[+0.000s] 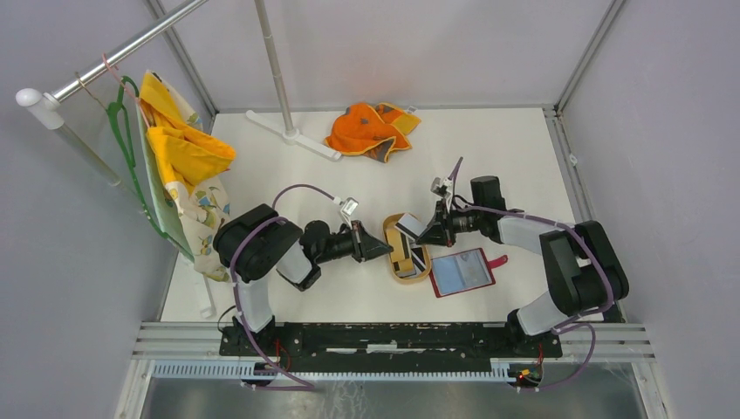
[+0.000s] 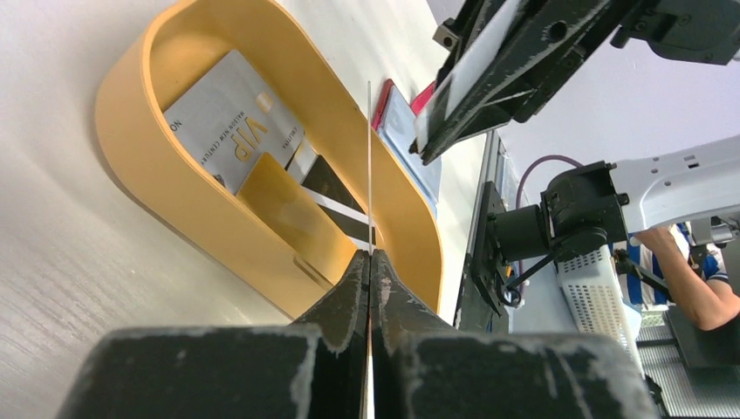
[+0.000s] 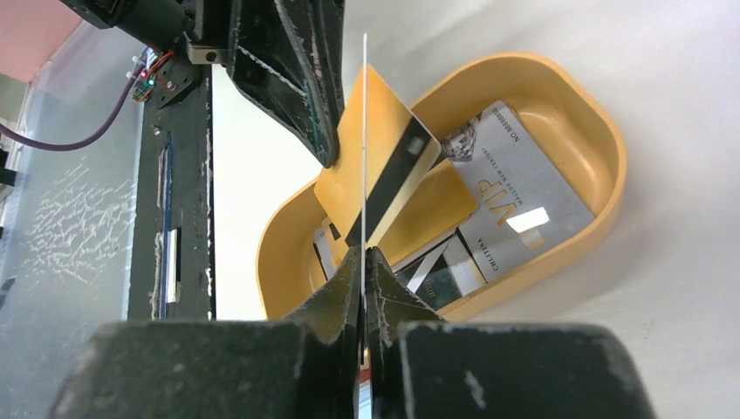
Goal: Put the credit cards into the card holder
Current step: Place the credit card in the storage box.
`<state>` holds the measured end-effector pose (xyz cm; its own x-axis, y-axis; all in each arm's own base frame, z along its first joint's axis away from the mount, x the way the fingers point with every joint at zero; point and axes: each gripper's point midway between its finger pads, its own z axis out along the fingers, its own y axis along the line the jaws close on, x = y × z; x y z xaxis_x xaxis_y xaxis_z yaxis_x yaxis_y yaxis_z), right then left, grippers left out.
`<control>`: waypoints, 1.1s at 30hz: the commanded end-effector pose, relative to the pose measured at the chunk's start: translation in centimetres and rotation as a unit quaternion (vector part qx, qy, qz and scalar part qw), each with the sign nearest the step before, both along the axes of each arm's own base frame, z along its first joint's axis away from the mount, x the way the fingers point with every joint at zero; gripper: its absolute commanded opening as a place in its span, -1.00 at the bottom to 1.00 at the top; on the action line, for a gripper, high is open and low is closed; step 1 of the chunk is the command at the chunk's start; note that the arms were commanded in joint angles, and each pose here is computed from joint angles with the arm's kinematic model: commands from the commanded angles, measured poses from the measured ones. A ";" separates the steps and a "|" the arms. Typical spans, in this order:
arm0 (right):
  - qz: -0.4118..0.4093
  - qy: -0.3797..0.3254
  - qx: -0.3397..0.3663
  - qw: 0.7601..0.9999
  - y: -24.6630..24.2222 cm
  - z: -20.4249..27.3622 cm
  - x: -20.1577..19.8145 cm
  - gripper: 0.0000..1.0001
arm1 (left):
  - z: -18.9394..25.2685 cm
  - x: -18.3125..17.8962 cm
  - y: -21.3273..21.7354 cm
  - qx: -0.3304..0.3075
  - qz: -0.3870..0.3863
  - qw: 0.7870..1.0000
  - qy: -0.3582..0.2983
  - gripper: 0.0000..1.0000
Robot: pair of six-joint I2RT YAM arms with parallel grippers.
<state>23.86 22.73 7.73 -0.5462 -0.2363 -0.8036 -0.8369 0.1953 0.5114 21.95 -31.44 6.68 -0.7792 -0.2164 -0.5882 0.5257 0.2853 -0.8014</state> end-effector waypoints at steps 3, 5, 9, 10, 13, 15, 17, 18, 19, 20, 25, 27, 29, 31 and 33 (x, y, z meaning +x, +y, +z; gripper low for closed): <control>0.012 -0.083 0.011 0.996 -0.4 3.2 1.2 -0.96 | 1.1 1.6 -1.0 -0.011 0.018 1.000 0.014 -0.97; 0.018 -0.095 0.015 0.995 -0.5 3.8 1.2 -0.97 | 0.7 1.8 -1.5 -0.002 0.022 0.999 0.028 -0.97; 0.027 -0.109 0.016 0.994 -0.6 4.7 0.8 -0.98 | -0.6 2.1 -2.1 0.036 0.039 0.997 0.053 -0.93; 0.024 -0.116 0.014 0.993 -0.7 4.8 0.8 -0.98 | -0.8 2.3 -2.1 0.040 0.046 0.996 0.060 -0.92; 0.019 -0.132 0.013 0.991 -1.2 5.4 0.9 -0.98 | -1.7 2.6 -1.7 0.063 0.065 0.992 0.083 -0.80; 0.010 -0.145 0.009 0.989 -1.6 5.6 1.0 -0.99 | -2.0 2.9 -1.6 0.079 0.077 0.990 0.090 -0.73; 0.004 -0.157 0.008 0.988 -2.1 5.9 1.1 -0.98 | -2.3 3.0 -1.4 0.097 0.083 0.987 0.096 -0.62; 0.002 -0.163 0.008 0.987 -2.3 6.1 1.2 -0.98 | -2.3 3.1 -1.3 0.107 0.087 0.986 0.096 -0.59; 0.002 -0.166 0.008 0.986 -2.4 6.2 1.2 -0.98 | -2.5 3.3 -1.1 0.118 0.093 0.984 0.096 -0.53; 0.000 -0.171 0.009 0.985 -2.7 6.4 1.3 -0.98 | -2.5 3.4 -1.0 0.129 0.097 0.982 0.095 -0.46; -0.008 -0.191 0.011 0.982 -3.7 7.2 1.4 -0.98 | -2.5 3.8 -0.6 0.170 0.116 0.974 0.090 -0.08; -0.009 -0.199 0.011 0.980 -4.0 7.4 1.4 -0.98 | -2.2 4.1 -0.4 0.182 0.123 0.972 0.085 0.04; -0.010 -0.210 0.014 0.978 -4.3 7.9 1.2 -0.98 | -1.1 4.4 -0.5 0.182 0.127 0.972 0.072 0.12; -0.010 -0.221 0.019 0.975 -4.5 8.2 0.9 -0.98 | 0.1 4.5 -0.4 0.185 0.132 0.972 0.057 0.20; -0.013 -0.232 0.022 0.972 -4.8 8.3 0.6 -0.98 | 1.5 4.8 0.0 0.186 0.141 0.971 0.042 0.28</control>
<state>25.23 18.07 14.66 -0.2235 -0.2131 -0.9511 -0.9552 0.2424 0.1701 26.14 -33.03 7.30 -0.8103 -0.2457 -0.5319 0.3029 0.6015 -0.7392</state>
